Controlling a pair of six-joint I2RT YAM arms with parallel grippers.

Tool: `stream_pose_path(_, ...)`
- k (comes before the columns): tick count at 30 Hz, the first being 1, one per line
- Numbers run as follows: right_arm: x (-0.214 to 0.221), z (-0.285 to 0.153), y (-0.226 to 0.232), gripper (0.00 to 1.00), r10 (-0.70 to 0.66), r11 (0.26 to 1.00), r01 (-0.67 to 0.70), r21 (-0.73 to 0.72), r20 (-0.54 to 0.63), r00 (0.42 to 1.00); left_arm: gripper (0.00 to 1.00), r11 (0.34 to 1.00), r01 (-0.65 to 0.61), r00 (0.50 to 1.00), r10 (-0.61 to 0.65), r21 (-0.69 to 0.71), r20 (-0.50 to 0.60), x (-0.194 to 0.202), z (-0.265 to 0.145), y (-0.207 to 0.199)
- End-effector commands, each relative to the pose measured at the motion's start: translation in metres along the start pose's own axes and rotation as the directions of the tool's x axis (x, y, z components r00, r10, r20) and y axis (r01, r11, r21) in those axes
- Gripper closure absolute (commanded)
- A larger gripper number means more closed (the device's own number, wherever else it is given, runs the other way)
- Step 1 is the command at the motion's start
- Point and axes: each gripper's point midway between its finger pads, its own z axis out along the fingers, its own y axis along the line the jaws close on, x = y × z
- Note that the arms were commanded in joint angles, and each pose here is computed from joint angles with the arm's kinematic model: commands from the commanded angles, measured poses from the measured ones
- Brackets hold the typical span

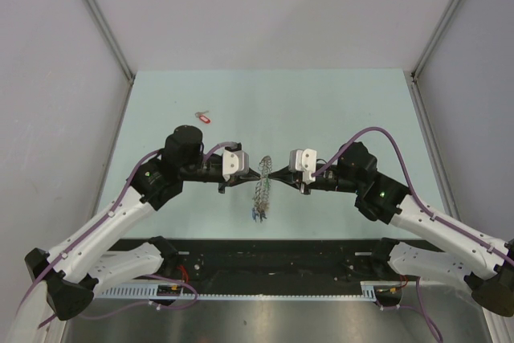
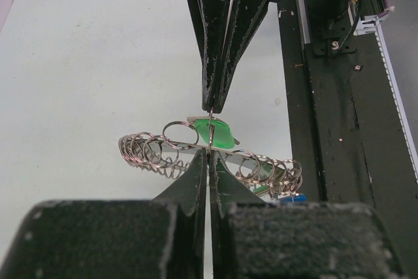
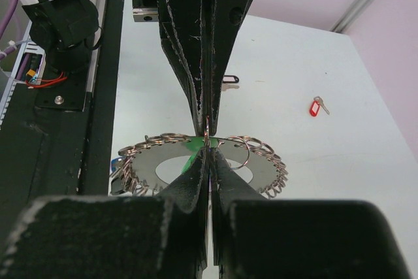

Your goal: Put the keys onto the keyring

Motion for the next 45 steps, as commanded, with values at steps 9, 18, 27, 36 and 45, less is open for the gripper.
stream_pose_path(9,-0.0190,-0.0081,-0.0063,1.00,-0.030,0.999,0.028,0.045,0.046,0.998,0.99,0.999,-0.049,0.996,0.048,0.014,0.069,-0.0173,0.0023,0.0000)
stream_pose_path(18,-0.0181,-0.0066,-0.0037,1.00,-0.032,0.999,0.030,0.028,0.047,0.998,1.00,0.999,-0.048,0.997,0.047,0.007,0.067,-0.0170,0.0021,0.0012)
stream_pose_path(27,-0.0133,-0.0024,-0.0013,1.00,-0.026,1.000,0.025,0.008,0.038,0.999,1.00,0.999,-0.045,0.996,0.045,0.006,0.073,-0.0186,0.0019,0.0012)
stream_pose_path(36,-0.0138,-0.0029,-0.0011,1.00,-0.023,1.000,0.023,0.007,0.039,0.999,1.00,0.999,-0.048,0.996,0.048,-0.003,0.072,-0.0187,0.0014,0.0024)
stream_pose_path(45,-0.0144,-0.0031,-0.0006,1.00,-0.023,1.000,0.022,0.005,0.042,0.999,1.00,0.999,-0.044,0.996,0.045,-0.012,0.071,-0.0184,0.0010,0.0039)
